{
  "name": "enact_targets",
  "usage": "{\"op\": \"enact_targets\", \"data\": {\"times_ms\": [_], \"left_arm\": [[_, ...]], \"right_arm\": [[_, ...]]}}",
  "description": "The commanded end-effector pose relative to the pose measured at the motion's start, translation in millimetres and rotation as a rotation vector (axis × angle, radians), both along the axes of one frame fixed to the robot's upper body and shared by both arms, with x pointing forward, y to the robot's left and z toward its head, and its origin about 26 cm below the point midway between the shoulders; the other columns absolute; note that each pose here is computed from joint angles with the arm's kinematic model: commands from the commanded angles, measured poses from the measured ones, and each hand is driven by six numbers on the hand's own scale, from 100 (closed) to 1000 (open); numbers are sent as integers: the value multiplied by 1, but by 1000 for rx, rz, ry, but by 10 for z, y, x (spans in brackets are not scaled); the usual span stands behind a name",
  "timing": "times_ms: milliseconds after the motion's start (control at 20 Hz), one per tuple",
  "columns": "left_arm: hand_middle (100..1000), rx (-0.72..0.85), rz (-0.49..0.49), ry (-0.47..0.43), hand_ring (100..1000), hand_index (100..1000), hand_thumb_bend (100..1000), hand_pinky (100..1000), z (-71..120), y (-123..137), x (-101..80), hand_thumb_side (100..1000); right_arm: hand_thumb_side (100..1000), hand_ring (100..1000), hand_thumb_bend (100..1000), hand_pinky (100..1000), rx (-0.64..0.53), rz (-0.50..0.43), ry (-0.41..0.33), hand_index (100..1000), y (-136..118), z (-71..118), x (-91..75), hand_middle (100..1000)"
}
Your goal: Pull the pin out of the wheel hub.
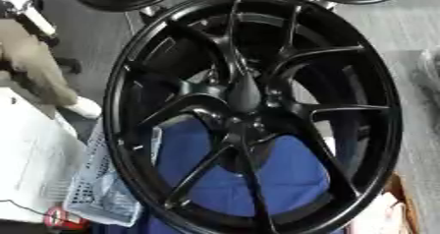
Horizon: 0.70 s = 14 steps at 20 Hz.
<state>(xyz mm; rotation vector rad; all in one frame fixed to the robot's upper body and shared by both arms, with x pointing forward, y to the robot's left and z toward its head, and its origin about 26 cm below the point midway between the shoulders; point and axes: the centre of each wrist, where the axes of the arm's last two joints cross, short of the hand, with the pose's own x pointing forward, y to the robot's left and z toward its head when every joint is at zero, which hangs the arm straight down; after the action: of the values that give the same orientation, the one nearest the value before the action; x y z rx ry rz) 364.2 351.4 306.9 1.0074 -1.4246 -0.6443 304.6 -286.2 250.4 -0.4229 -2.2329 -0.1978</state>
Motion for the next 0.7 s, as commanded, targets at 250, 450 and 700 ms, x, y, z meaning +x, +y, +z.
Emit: {"op": "enact_targets", "data": {"times_ms": [250, 450, 700], "left_arm": [[798, 27, -3, 37, 841, 838, 456, 883, -67, 98, 60, 518], [826, 36, 4, 50, 868, 862, 516, 881, -83, 114, 74, 508], [814, 37, 8, 44, 859, 851, 499, 875, -67, 102, 71, 503]], "right_arm": [[447, 687, 100, 722, -18, -8, -42, 734, -7, 108, -35, 724], [449, 687, 100, 722, -14, -6, -40, 733, -3, 104, -34, 723], [451, 687, 100, 722, -12, -4, -38, 733, 2, 98, -33, 724]]}}
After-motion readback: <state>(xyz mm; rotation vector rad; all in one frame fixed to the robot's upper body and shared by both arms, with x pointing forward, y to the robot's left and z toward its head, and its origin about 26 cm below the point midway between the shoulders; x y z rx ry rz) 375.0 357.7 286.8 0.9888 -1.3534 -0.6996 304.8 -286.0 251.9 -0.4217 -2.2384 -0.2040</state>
